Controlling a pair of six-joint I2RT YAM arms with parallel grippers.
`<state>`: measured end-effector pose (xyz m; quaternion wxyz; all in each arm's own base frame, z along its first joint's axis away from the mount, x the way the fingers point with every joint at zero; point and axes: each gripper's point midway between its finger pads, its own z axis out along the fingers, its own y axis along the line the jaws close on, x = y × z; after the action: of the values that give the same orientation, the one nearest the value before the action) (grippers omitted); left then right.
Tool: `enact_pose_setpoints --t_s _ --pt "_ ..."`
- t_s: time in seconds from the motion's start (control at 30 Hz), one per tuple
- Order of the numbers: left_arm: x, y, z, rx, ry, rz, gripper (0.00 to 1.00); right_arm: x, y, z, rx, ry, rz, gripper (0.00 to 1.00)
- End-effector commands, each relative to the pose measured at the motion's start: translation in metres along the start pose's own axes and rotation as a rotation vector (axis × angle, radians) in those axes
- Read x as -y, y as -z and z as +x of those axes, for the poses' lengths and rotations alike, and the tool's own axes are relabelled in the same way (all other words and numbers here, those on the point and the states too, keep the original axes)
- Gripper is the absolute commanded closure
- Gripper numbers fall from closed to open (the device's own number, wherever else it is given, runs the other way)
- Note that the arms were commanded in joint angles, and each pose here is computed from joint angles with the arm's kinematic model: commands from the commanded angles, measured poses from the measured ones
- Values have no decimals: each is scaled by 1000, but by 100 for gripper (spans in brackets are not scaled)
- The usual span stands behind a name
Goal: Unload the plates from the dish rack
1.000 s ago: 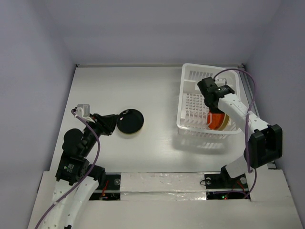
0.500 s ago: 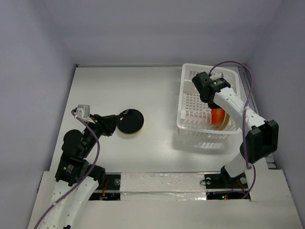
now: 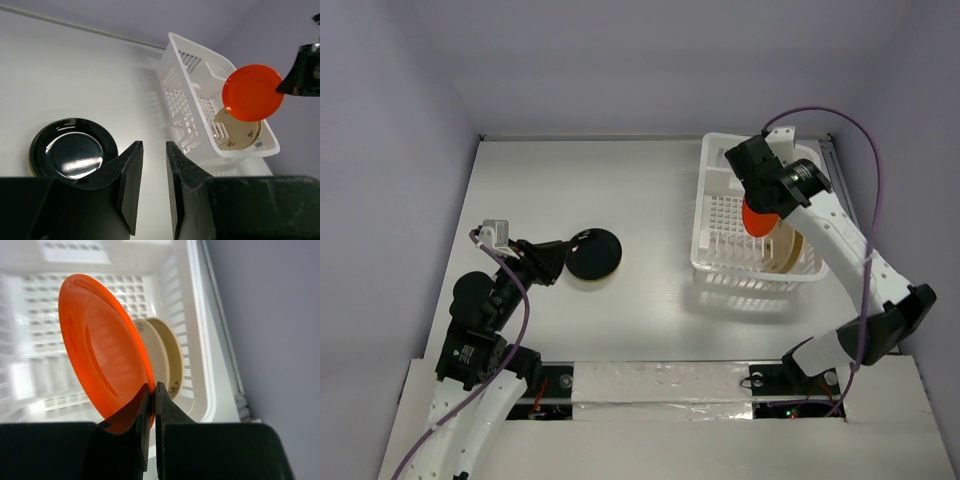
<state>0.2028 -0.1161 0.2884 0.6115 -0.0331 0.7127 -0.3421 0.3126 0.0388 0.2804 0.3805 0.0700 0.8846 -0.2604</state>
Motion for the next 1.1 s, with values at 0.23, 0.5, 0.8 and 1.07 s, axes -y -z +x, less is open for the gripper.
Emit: enact_pose_setpoints --t_s 0.23,0.5,0.8,1.07 --pt "5 -1 -11 30 -1 9 75 -124 97 -54 276 -273 -706 100" --pt "2 -3 -9 24 -1 -4 72 -291 140 -35 157 -279 -1117 100" --pt "0 -4 -10 26 0 -12 71 -387 124 6 -24 -299 -1223 100" --pt "2 -2 -11 32 -2 -2 71 -401 101 51 -133 -228 -1189 70"
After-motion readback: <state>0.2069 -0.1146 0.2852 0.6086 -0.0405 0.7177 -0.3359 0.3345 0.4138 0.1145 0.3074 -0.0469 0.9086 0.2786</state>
